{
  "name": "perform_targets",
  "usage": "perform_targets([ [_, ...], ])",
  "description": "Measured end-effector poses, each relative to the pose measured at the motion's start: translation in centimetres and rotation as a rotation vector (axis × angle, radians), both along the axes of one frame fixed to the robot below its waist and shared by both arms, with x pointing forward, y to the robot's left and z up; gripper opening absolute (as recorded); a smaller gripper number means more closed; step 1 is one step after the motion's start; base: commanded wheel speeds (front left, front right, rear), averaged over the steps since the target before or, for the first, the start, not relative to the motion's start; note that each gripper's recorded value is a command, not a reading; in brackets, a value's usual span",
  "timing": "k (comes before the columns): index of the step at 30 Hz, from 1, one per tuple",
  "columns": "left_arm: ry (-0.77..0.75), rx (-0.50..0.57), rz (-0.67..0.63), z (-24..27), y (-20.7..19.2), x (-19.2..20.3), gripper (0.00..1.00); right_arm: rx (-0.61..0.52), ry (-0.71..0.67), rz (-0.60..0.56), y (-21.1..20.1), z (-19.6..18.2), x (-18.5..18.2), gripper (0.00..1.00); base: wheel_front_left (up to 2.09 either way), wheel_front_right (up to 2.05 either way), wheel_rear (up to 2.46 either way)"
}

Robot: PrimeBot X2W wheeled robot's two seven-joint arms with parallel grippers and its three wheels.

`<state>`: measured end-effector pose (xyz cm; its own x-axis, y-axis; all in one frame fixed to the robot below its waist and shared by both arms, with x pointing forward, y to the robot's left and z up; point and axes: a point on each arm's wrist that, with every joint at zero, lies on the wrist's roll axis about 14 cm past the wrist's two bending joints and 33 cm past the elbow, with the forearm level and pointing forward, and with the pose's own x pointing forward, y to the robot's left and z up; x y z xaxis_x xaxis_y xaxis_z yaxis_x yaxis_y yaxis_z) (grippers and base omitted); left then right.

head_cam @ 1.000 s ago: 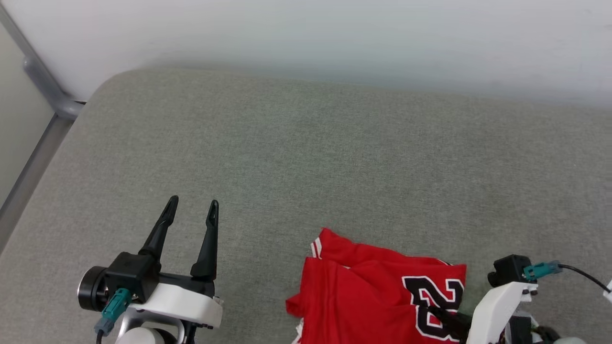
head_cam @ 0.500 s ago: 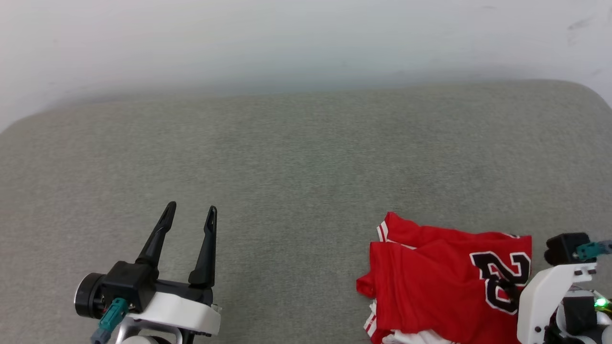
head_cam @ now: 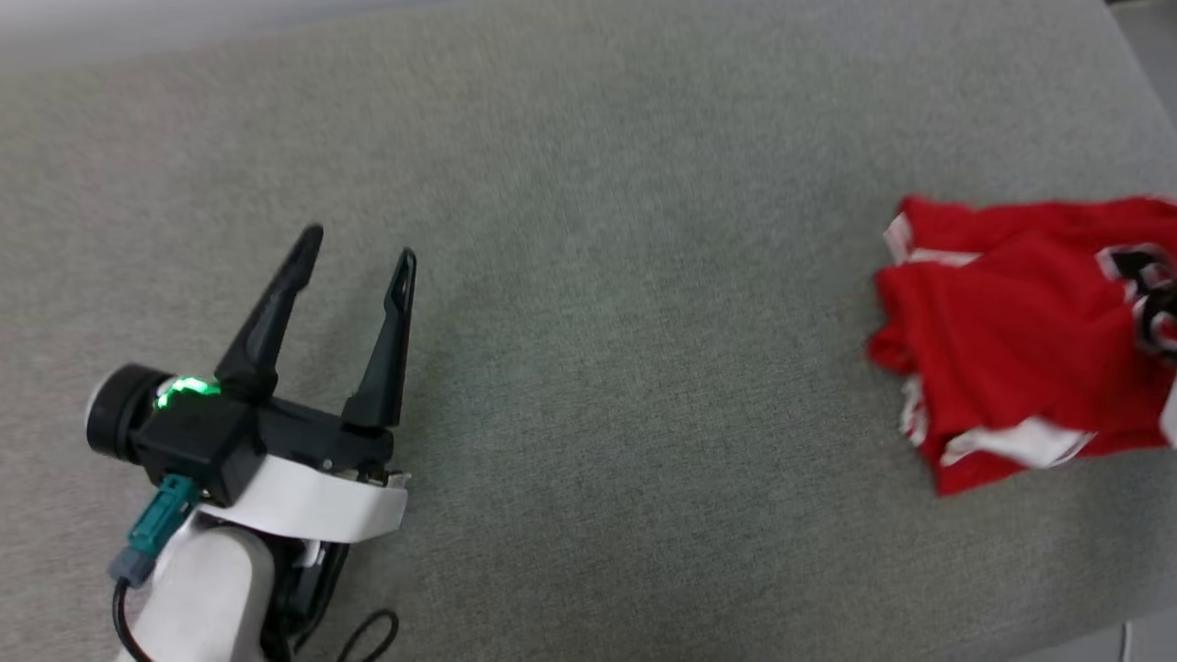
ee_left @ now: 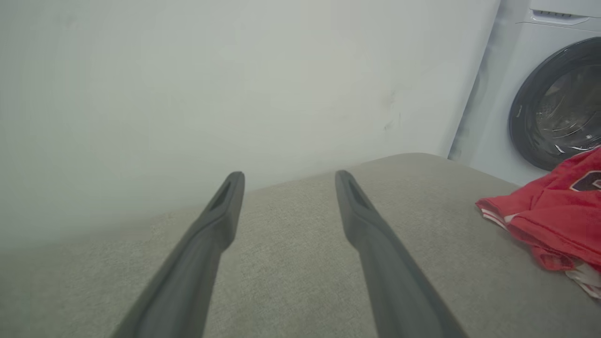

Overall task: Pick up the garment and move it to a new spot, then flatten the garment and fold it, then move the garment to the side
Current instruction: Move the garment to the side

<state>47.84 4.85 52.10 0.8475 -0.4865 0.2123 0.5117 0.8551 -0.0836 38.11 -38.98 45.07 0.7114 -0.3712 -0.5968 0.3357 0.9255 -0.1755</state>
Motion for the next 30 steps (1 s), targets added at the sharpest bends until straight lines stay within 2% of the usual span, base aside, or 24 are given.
perform_targets([
  [5,0.012,0.001,-0.037,-2.1,-0.8,2.4,1.00,-0.106,0.002,-0.088,-4.4,0.1,1.6,0.00,0.00,0.00,0.00],
  [13,0.059,0.007,-0.037,-5.4,-0.3,4.1,1.00,-0.245,0.067,-0.152,-7.9,-2.3,2.8,0.00,0.00,0.00,0.00],
  [14,0.065,0.009,-0.033,-5.8,-0.1,4.1,1.00,-0.250,0.062,-0.160,-8.0,-2.6,3.1,0.09,0.00,0.00,0.00],
  [15,0.070,0.012,-0.031,-6.0,0.0,4.1,1.00,-0.253,0.054,-0.166,-8.1,-2.8,3.4,0.73,0.00,0.00,0.00],
  [16,0.074,0.015,-0.029,-6.2,0.1,4.1,1.00,-0.272,0.046,-0.157,-8.0,-2.9,3.7,1.00,0.00,0.00,0.00],
  [25,0.055,0.011,0.011,-4.5,1.0,3.6,1.00,-0.354,-0.151,-0.157,-8.2,0.2,4.4,1.00,0.00,0.00,0.00],
  [28,0.075,-0.007,0.076,-3.1,2.2,1.6,1.00,-0.336,-0.354,-0.080,-6.3,3.0,4.7,1.00,0.00,0.00,0.00],
  [30,0.085,-0.014,0.096,-2.8,2.6,0.8,1.00,-0.315,-0.397,-0.051,-5.1,3.3,4.4,1.00,0.00,0.00,0.00],
])
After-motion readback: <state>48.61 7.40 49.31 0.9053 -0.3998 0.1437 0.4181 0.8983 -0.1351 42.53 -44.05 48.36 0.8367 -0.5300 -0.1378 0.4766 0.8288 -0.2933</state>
